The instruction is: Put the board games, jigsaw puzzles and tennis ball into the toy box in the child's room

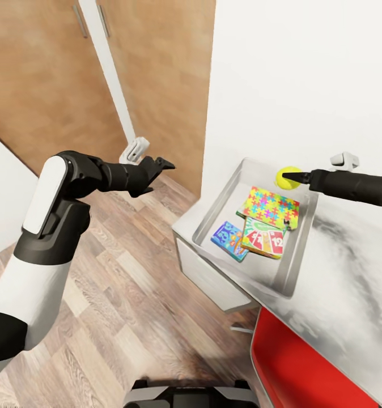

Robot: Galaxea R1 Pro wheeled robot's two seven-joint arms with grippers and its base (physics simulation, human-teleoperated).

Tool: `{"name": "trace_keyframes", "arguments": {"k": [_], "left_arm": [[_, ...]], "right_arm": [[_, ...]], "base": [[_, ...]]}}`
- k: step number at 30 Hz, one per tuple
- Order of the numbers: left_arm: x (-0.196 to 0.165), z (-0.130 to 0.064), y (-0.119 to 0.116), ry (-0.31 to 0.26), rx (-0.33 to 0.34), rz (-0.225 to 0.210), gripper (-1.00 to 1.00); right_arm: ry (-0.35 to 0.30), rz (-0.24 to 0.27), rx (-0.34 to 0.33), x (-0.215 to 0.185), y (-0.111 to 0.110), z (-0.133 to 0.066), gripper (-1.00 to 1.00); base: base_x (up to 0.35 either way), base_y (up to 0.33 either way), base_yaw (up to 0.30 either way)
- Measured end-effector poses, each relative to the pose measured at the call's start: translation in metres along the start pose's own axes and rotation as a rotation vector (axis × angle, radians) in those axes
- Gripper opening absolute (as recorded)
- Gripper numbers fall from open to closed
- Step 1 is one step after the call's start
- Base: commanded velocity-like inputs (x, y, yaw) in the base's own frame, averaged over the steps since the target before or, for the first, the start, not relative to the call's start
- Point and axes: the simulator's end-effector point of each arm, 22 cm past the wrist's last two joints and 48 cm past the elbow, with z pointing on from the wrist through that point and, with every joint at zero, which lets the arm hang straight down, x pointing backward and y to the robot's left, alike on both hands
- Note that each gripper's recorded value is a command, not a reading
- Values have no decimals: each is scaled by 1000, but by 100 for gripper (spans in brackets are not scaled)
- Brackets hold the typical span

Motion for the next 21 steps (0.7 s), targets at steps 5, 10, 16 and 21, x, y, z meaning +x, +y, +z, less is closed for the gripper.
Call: {"name": "trace_keyframes", "arguments": {"k": [5, 10, 16, 21], "left_arm": [[6, 0, 11, 9, -17, -10, 100], [17, 3, 23, 26, -35, -25, 100], [36, 9, 47, 56, -71, -50, 100], [55, 14, 67, 87, -103, -72, 100]], "right_arm": [[10, -15, 14, 0, -5, -7, -100], [24, -29, 22, 3, -7, -9, -100], [55, -54, 40, 10, -11, -11, -100], [81, -72, 57, 16, -18, -14, -100]], "base": [[0, 0, 222], [0, 0, 195], [0, 0, 81], [0, 0, 30]]}}
